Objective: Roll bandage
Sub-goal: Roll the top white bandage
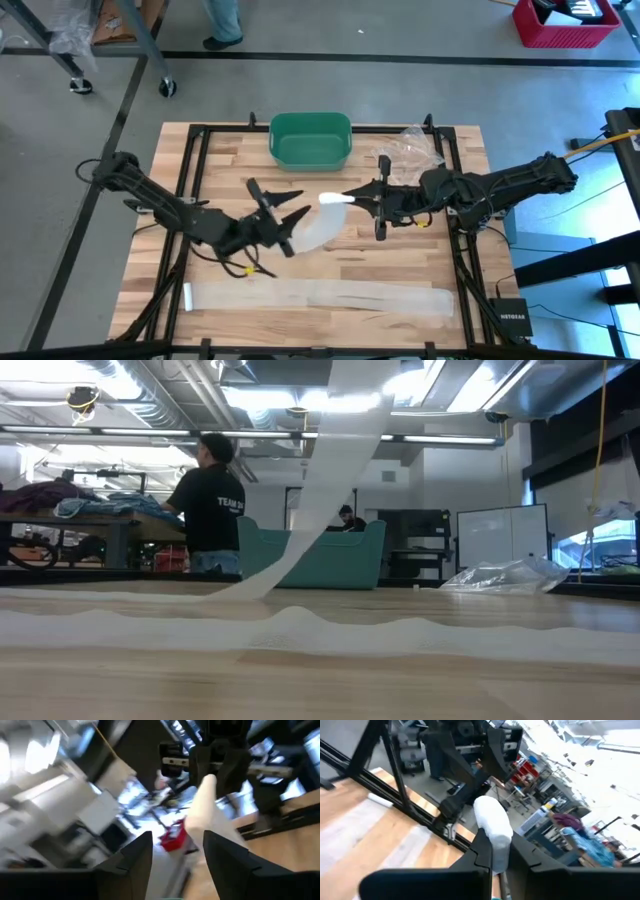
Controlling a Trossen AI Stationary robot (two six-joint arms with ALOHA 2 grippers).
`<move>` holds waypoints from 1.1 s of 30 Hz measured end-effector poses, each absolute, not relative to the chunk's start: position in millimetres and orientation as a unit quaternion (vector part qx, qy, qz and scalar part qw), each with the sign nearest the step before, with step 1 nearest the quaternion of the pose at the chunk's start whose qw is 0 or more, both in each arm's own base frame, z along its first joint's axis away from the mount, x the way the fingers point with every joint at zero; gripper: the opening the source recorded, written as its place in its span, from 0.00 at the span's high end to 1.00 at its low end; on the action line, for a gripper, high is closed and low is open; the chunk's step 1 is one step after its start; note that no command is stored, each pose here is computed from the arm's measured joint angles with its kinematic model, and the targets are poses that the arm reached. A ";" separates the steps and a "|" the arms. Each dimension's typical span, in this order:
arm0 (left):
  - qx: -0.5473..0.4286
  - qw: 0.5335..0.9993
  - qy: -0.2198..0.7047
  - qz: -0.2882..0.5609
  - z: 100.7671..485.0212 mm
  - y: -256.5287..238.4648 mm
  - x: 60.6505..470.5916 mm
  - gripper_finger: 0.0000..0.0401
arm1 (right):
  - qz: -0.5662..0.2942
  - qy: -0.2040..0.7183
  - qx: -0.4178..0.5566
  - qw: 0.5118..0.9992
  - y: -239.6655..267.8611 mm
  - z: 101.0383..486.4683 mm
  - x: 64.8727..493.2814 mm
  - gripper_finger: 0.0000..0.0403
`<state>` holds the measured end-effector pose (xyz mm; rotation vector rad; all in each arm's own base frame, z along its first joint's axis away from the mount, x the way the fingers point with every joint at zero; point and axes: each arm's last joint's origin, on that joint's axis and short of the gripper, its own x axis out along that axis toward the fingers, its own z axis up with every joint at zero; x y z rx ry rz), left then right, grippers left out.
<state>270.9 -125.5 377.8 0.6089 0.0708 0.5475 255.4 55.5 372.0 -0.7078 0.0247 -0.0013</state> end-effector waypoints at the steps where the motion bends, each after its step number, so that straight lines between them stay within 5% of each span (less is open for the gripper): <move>1: 0.272 0.930 0.030 0.246 380.3 -122.9 265.0 0.58 | 0.000 0.012 -0.353 0.936 55.6 372.0 255.4 0.93; 8: 0.105 0.992 0.008 0.068 387.8 -92.0 254.4 0.58 | 0.030 0.012 -0.362 0.932 60.0 364.0 265.5 0.92; 33: 0.047 0.997 0.029 0.046 372.8 -77.6 277.4 0.59 | 0.006 0.005 -0.435 0.900 85.9 352.6 280.9 0.92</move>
